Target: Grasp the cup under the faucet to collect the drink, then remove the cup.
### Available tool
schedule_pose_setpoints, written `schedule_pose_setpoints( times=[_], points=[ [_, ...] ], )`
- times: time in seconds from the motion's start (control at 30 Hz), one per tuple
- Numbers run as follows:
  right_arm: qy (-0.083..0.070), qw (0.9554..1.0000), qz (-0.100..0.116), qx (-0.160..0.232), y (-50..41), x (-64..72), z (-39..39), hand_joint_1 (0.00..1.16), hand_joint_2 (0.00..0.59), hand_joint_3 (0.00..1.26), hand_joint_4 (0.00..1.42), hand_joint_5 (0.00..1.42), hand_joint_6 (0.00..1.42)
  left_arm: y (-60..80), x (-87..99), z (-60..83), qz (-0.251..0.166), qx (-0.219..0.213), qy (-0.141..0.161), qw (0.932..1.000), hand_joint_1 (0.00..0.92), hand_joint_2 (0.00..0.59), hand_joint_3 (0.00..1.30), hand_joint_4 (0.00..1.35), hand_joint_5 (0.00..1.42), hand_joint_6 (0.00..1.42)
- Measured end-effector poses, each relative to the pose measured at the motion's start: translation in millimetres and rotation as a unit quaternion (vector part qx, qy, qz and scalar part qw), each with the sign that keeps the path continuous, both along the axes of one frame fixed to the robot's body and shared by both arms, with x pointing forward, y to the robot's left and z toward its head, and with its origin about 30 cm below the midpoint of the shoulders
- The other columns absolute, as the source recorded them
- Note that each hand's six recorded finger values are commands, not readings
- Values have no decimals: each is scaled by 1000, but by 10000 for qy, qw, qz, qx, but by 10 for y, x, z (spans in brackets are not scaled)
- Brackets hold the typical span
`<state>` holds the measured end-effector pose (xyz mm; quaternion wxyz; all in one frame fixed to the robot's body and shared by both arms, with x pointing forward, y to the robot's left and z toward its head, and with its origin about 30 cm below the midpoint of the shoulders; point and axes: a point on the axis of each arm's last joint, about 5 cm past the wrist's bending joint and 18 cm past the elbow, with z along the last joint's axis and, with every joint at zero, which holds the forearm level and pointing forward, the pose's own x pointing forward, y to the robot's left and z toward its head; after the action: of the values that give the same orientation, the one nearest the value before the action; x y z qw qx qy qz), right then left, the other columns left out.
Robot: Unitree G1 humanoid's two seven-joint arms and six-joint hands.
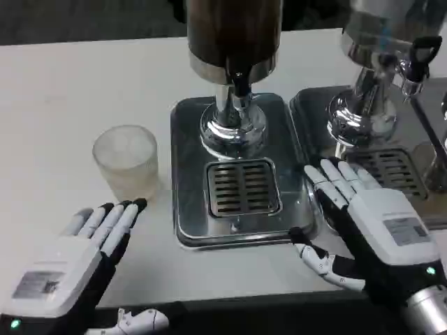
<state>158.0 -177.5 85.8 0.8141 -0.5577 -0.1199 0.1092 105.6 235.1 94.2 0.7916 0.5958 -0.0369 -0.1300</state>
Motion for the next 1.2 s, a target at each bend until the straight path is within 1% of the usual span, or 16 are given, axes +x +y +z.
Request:
schedule_pose_setpoints(
  times=[0.33, 0.5, 0.57, 0.6, 0.67, 0.7, 0.73, 0.77, 0.8, 0.9, 1.0, 1.07, 1.1, 1.13, 1.2],
  points=[
    [12, 10000, -33, 51, -1, 1, 0, 317, 436, 106, 0, 0, 0, -13, 37, 5, -55, -63, 48, 10000, 0, 47, 0, 0, 0, 0],
    [-52, 9999, -69, 117, 0, 1, 0, 318, 438, 115, 0, 0, 0, -13, 29, -16, -56, -111, 69, 9999, 0, 34, 0, 0, 0, 0],
    [-101, 9998, -95, 160, 3, 1, 0, 328, 438, 128, 0, 0, 0, -12, 23, -25, -71, -175, -9, 9998, 0, 24, 0, 0, 0, 0],
    [-119, 9997, -104, 176, 5, 1, -1, 330, 438, 131, 0, 0, 0, -9, 16, -31, -70, -284, -93, 9995, 0, 22, 0, 0, 0, 0],
    [-164, 9994, -136, 260, 17, 2, -2, 333, 438, 133, 0, 0, 0, 10, -1, -31, -27, -589, -484, 9971, 0, 9, 0, 0, 0, 0],
    [-166, 9993, -148, 300, 25, 3, -3, 334, 438, 133, 0, 0, 0, 21, -3, -30, 16, -729, -630, 9953, 0, 6, 0, 0, 0, 0],
    [-161, 9991, -167, 364, 38, 4, -6, 336, 438, 134, 0, 0, 0, 34, -3, -37, 70, -861, -785, 9932, 0, 1, 0, 0, 0, 0],
    [-165, 9988, -198, 427, 56, 6, -9, 337, 438, 134, 0, 0, 0, 53, 4, -59, 145, -1078, -958, 9894, 0, 0, 0, 0, 0, 0],
    [-172, 9985, -216, 466, 69, 7, -11, 338, 438, 136, 0, 0, 0, 76, 16, -73, 231, -1175, -1057, 9872, 0, 0, 0, 0, 0, 0],
    [-180, 9975, -304, 613, 119, 12, -19, 347, 444, 145, 10, 0, 0, 151, 117, -109, 422, -1387, -1233, 9817, 0, 0, 0, 0, 0, 0],
    [-193, 9971, -300, 679, 146, 15, -21, 354, 450, 146, 26, 0, 0, 199, 263, -128, 546, -1579, -1339, 9768, 0, 0, 0, 0, 0, 13],
    [-192, 9967, -300, 735, 170, 13, -27, 366, 447, 155, 50, 0, 0, 245, 397, -146, 702, -1782, -1537, 9694, 37, 0, 0, 0, 0, 29],
    [-193, 9965, -302, 760, 179, 11, -30, 369, 445, 156, 55, 0, 0, 257, 433, -151, 721, -1831, -1596, 9674, 64, 0, 0, 0, 0, 41],
    [-195, 9962, -305, 787, 188, 12, -31, 373, 445, 156, 67, 0, 0, 268, 499, -165, 770, -1926, -1646, 9643, 83, 0, 0, 0, 3, 54],
    [-215, 9956, -311, 855, 211, 14, -32, 379, 444, 156, 82, 0, 0, 301, 610, -197, 897, -2021, -1661, 9610, 106, 0, 0, 0, 22, 83]
  ],
)
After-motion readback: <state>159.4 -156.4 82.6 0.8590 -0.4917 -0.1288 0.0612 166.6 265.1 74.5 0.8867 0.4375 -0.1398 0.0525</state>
